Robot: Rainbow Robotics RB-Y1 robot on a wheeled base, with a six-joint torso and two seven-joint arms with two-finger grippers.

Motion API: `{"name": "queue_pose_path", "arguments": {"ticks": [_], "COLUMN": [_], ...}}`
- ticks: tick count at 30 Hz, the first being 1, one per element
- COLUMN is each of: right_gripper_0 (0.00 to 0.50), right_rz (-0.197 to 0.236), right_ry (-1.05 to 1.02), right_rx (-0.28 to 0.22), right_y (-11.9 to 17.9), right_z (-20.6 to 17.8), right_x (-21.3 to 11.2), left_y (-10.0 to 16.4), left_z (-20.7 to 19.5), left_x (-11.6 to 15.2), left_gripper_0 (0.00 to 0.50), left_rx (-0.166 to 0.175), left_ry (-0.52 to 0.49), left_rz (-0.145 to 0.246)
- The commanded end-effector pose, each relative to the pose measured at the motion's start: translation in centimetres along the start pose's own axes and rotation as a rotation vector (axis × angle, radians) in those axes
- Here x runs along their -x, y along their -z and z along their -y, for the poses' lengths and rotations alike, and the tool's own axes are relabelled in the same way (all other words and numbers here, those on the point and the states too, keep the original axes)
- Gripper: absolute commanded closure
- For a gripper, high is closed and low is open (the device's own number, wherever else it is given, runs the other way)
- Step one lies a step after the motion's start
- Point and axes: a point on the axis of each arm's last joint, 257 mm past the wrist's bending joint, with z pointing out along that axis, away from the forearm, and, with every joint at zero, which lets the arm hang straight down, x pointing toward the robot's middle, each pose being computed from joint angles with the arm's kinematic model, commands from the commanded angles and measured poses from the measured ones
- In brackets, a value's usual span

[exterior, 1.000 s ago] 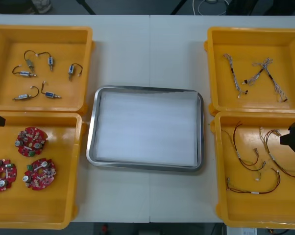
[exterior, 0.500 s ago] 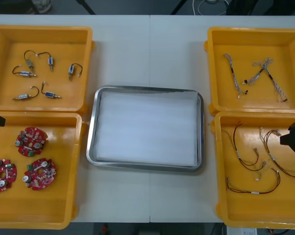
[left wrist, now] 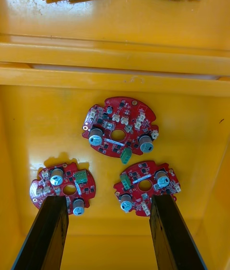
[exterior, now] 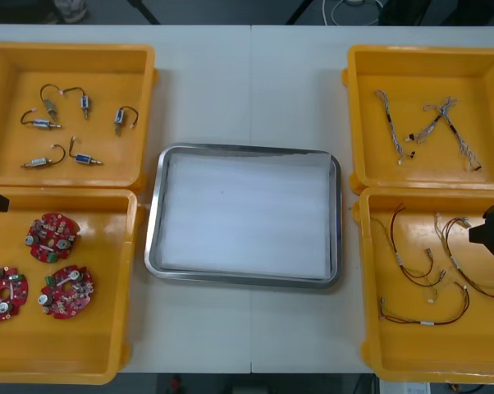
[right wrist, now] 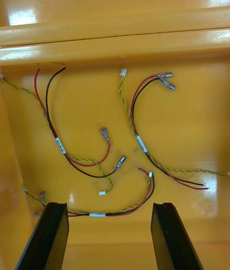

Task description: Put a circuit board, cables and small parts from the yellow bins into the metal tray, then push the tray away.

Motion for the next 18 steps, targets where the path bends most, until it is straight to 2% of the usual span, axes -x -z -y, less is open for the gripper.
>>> {"name": "queue_pose_path", "arguments": {"ticks": [1, 18], "right_gripper_0": [0.0, 0.0], "right_rz": [0.009, 0.009], "right_ry": [-0.006, -0.006], "right_rx": [-0.035, -0.035], "right_y": [0.82, 0.82], "right_z": [1.27, 1.27], "right_x": [0.13, 0.13], "left_y": [1.51, 1.51], "left_z": [-1.52, -1.52], "left_x": [0.21, 0.21], "left_gripper_0": [0.0, 0.0], "left_rx": [0.045, 0.045], "left_ry": [-0.076, -0.076], "left_rz": [0.022, 0.022]}}
